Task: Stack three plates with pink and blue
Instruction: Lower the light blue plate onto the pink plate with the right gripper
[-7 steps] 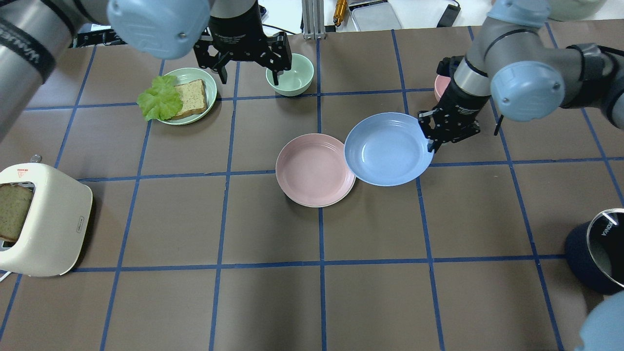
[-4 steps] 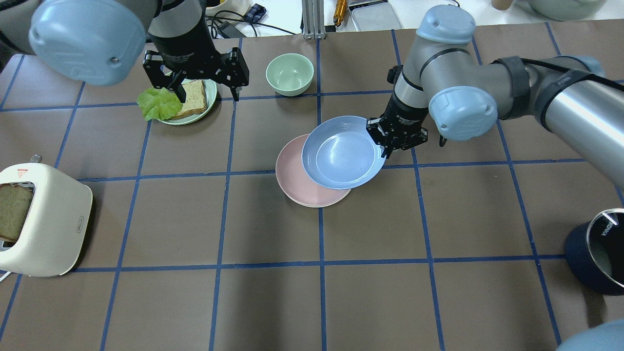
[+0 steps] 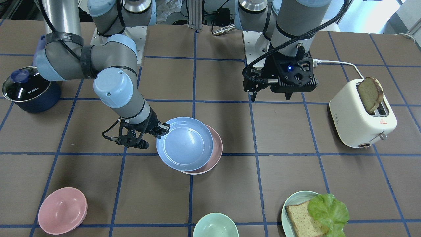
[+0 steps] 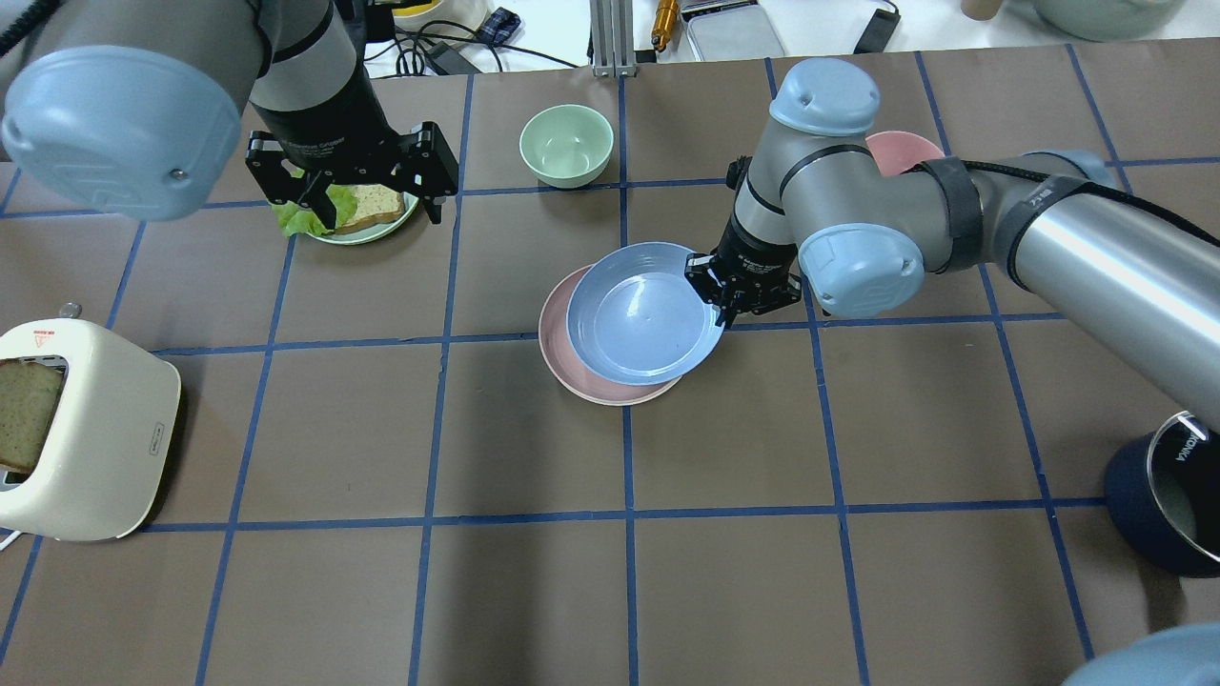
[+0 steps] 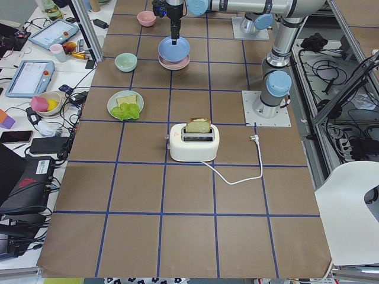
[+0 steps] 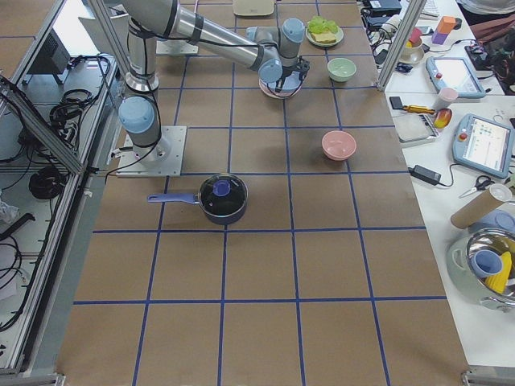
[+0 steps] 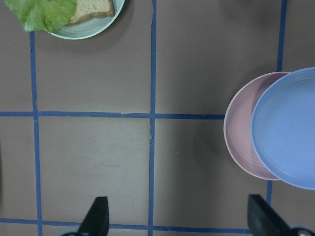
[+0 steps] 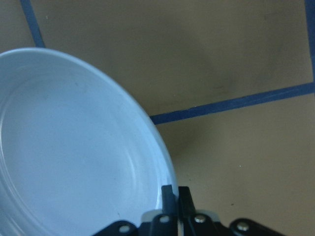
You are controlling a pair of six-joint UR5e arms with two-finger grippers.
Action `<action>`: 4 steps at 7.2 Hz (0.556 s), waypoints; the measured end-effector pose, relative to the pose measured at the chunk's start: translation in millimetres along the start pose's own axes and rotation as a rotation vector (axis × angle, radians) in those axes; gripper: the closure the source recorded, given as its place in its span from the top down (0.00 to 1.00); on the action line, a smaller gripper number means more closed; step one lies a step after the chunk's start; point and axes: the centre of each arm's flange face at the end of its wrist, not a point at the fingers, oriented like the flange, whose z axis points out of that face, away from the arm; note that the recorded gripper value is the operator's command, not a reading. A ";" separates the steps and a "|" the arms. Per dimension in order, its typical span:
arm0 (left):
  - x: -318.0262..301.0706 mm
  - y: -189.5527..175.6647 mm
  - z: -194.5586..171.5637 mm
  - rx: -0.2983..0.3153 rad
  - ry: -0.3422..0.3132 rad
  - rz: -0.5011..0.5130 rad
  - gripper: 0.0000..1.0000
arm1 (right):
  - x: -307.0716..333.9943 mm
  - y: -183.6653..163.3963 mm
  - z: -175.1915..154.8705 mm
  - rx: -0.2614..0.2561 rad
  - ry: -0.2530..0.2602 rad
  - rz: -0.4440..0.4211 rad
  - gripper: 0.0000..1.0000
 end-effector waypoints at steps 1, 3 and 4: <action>-0.6 0.3 -0.2 0.001 0.000 -0.001 1.00 | -1.2 2.1 3.1 -0.013 -0.020 0.033 0.24; -1.0 0.4 -0.3 0.001 0.000 -0.001 1.00 | -1.7 3.3 6.6 -0.021 -0.025 0.049 0.73; -1.1 0.2 -0.7 0.003 0.000 -0.002 1.00 | -1.5 2.4 6.8 -0.019 -0.021 0.046 0.90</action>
